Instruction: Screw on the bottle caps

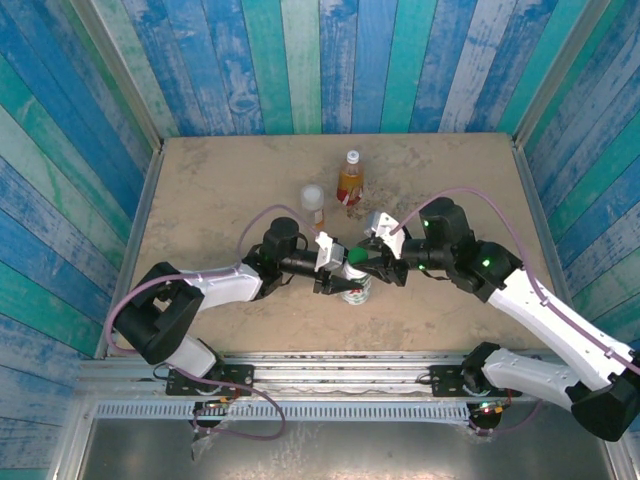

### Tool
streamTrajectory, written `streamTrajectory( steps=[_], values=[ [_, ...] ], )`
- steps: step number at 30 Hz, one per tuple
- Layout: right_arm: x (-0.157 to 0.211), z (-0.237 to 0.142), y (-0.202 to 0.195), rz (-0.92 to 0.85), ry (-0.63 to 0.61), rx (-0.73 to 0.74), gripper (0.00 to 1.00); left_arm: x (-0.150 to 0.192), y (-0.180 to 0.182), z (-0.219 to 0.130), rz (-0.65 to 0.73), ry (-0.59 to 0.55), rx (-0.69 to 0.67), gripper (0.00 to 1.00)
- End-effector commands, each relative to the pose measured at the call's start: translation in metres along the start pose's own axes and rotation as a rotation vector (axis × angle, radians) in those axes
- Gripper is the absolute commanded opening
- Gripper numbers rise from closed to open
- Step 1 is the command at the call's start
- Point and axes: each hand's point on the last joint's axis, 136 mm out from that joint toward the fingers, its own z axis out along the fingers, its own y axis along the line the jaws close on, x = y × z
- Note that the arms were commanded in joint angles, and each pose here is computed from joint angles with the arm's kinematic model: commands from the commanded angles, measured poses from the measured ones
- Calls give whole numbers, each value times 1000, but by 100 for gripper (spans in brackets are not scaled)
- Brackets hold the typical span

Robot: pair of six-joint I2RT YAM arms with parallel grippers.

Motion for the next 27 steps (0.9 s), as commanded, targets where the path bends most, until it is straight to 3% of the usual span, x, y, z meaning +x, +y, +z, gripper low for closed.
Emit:
streamTrajectory(
  steps=[1,6,9,11,15,19,23,27],
  values=[
    [-3,-1,4,-11,9,-34,49,-7,-1,3,30,-14,34,56],
    [-7,-3,2,-6,4,-19,22,-5,1,2,26,-15,5,55],
    [-9,-4,6,4,-6,-43,25,-3,3,2,25,-7,-3,55],
    [-10,-3,7,10,-11,-45,45,-2,3,3,22,-5,0,55],
    [-20,-4,4,22,-58,-34,47,-1,3,4,20,-3,7,55],
    [-21,-2,-1,17,-70,-6,39,0,3,3,20,2,6,55],
    [-17,3,-4,39,-54,-6,24,1,5,3,20,8,-12,55],
    [-13,7,-20,108,-32,70,12,5,27,0,18,23,-151,54]
  ],
)
